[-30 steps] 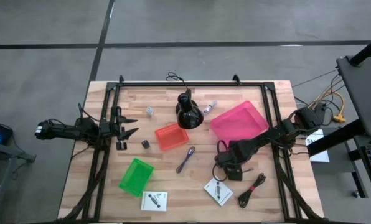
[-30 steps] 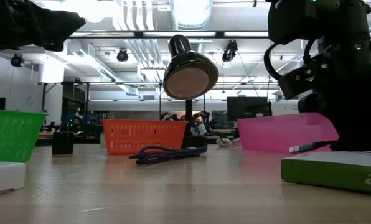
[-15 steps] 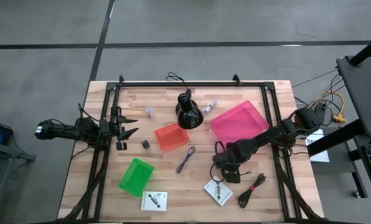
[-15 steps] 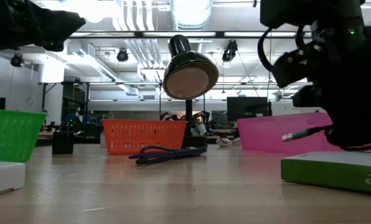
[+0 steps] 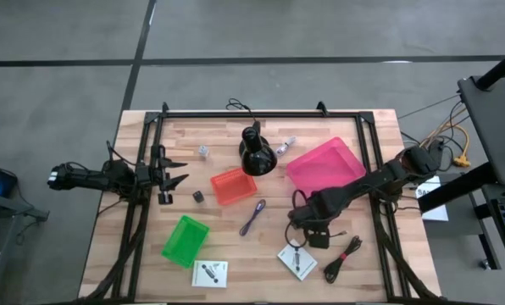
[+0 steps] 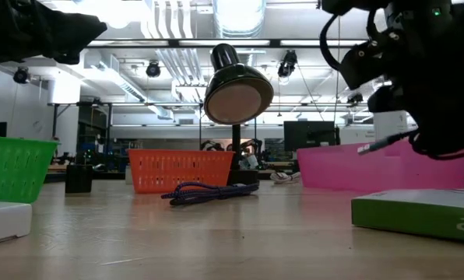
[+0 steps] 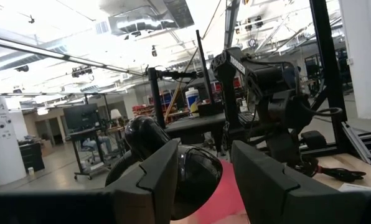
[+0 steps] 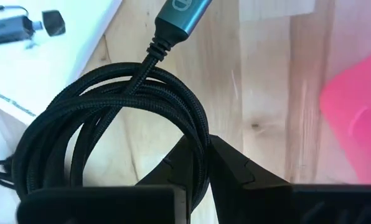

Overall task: Pick and place items into bin
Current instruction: Put the top black charger cable into the pink bin

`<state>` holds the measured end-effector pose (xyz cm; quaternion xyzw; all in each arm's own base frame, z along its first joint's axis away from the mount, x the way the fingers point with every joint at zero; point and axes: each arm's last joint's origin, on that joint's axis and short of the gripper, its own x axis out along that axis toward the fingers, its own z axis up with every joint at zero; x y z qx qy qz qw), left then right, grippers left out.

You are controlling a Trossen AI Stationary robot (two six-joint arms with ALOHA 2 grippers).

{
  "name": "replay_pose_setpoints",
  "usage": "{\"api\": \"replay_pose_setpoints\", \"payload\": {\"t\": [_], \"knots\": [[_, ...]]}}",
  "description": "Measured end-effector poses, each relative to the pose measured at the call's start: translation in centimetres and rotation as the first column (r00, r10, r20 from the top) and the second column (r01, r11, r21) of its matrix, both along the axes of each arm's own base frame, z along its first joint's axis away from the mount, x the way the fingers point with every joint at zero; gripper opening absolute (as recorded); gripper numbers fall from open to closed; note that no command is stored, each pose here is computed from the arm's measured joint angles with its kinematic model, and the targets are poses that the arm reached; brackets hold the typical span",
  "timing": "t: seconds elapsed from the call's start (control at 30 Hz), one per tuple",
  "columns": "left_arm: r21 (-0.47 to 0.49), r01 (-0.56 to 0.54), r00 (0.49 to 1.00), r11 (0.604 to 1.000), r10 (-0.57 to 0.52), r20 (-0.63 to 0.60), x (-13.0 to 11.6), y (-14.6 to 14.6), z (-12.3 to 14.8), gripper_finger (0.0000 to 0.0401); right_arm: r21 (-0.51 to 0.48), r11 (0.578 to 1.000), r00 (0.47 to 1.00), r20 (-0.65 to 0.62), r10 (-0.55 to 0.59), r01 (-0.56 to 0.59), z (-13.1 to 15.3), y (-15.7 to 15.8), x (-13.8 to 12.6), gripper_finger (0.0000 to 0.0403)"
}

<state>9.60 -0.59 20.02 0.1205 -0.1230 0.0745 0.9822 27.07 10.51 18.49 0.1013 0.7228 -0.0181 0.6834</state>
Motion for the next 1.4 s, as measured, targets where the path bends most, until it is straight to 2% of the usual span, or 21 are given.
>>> {"api": "replay_pose_setpoints", "payload": {"t": [0.47,0.83,1.03,1.27,1.4], "knots": [[0.0,0.0,1.0,1.0,0.0,0.0,0.0,0.0,0.0,0.0137,-0.183,0.983,0.999,-0.023,0.026,-0.03,3.4,-0.6,-0.1,0.0024],[0.0,0.001,1.0,1.0,-0.001,0.0,0.0,0.0,0.0,0.0137,-0.35,0.934,0.994,0.052,0.091,-0.067,5.5,-1.7,-1.4,0.0024],[0.0,0.0,1.0,1.0,0.0,0.0,0.0,0.0,0.0,0.0137,-0.453,0.887,0.987,0.073,0.14,-0.093,6.5,-2.7,-2.0,0.0024],[0.0,0.0,1.0,1.0,0.0,0.0,0.0,0.0,0.0,0.0137,-0.47,0.882,0.993,0.085,0.084,-0.034,7.4,-5.2,-2.2,0.0024],[0.0,0.0,1.0,1.0,0.0,0.0,0.0,0.0,0.0,0.0137,-0.471,0.881,0.993,0.075,0.088,-0.043,7.6,-6.6,-2.3,0.0024]]}}
